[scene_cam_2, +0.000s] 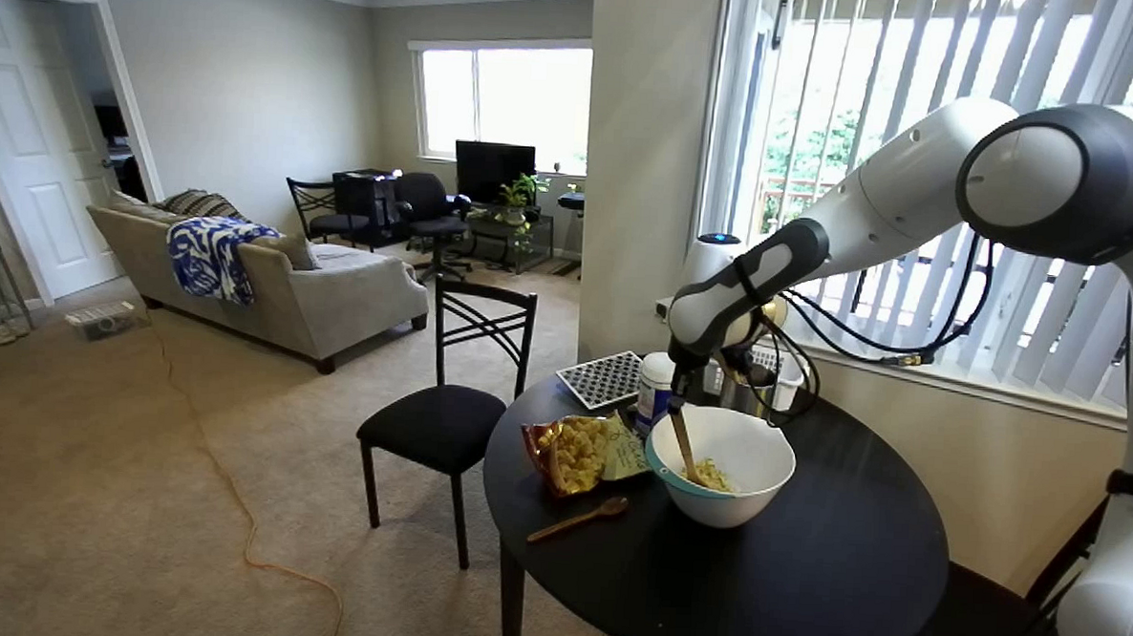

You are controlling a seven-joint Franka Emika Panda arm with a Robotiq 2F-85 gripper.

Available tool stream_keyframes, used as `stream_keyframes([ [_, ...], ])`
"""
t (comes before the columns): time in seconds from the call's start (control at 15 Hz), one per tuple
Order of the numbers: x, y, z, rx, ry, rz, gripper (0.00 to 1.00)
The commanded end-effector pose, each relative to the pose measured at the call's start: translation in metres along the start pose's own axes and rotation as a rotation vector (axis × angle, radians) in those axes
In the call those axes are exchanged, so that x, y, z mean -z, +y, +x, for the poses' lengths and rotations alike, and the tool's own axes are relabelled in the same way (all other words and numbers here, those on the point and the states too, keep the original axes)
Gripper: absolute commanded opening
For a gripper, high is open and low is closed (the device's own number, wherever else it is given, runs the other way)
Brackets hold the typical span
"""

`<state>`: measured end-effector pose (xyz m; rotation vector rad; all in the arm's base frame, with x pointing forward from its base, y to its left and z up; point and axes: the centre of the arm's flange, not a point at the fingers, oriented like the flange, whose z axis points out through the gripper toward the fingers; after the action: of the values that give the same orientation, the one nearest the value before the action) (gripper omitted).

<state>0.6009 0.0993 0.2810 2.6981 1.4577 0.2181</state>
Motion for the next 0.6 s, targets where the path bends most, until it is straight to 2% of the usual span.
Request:
stream_keyframes([
  [0.0, 0.008, -0.013, 0.000, -0.070, 0.040, 0.040, 0.03],
  [0.53, 0.009, -0.020, -0.011, 0.054, -0.063, 0.059, 0.03],
])
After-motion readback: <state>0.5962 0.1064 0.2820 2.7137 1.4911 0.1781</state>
